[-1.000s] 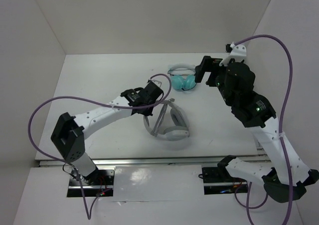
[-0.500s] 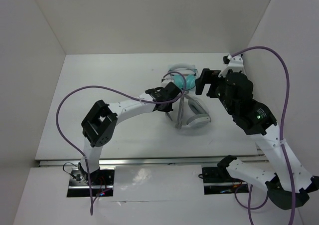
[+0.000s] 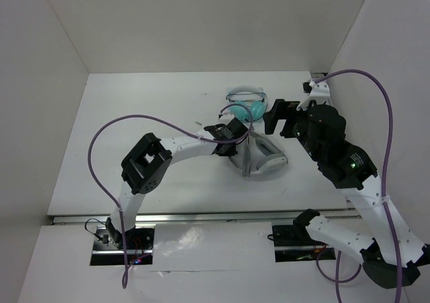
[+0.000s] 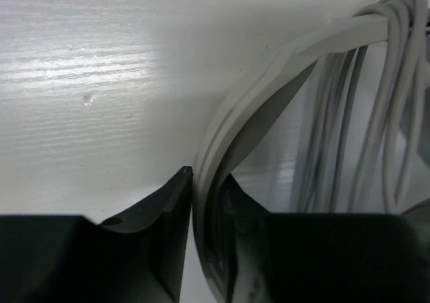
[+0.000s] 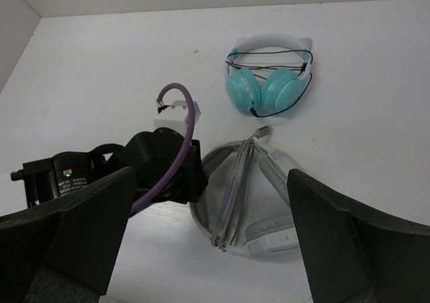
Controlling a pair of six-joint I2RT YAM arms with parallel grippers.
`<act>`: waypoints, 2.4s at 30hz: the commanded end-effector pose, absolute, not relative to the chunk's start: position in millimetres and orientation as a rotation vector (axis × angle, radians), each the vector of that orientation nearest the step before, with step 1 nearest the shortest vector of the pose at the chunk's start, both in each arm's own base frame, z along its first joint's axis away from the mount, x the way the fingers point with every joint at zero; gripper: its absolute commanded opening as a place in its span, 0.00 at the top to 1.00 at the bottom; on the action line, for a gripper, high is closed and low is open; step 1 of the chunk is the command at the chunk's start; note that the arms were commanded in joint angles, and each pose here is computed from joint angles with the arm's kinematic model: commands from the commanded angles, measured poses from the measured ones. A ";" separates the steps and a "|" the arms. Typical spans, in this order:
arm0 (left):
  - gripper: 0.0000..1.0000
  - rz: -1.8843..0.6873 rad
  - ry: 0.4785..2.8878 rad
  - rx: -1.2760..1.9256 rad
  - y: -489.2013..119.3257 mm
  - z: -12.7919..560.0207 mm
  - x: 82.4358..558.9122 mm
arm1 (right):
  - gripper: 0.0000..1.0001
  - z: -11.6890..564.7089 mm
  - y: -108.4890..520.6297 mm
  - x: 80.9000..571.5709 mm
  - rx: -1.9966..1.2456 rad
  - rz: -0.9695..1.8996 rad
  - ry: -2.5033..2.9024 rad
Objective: Wrap the headphones
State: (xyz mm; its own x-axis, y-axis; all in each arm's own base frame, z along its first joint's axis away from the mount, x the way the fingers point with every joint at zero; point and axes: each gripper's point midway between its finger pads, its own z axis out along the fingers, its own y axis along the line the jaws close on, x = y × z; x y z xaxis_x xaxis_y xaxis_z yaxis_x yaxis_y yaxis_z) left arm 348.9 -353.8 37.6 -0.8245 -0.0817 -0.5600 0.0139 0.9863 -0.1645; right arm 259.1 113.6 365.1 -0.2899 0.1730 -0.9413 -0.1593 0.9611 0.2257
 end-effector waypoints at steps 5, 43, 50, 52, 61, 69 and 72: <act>0.21 -0.329 2.426 -0.174 -353.4 75.1 353.3 | 0.00 371.0 121.5 249.6 -0.020 0.397 1.827; 0.00 -0.717 1.963 -0.110 -66.3 284.4 111.8 | 0.00 365.1 37.4 90.3 0.007 0.443 1.864; 0.00 -0.734 1.966 -0.138 -64.2 281.3 109.7 | 0.00 356.2 28.9 85.5 0.049 0.426 1.859; 0.00 -0.748 1.960 -0.150 -63.2 282.3 108.9 | 0.00 353.5 29.0 86.9 0.057 0.429 1.868; 0.00 -0.774 1.941 -0.167 -62.7 279.2 108.3 | 0.00 348.0 25.7 82.6 0.062 0.430 1.875; 0.00 -0.788 1.934 -0.179 -61.3 277.9 107.2 | 0.00 350.2 26.1 83.4 0.062 0.430 1.875; 0.00 -0.788 1.934 -0.179 -61.3 277.9 107.2 | 0.00 353.1 25.5 82.3 0.063 0.433 1.866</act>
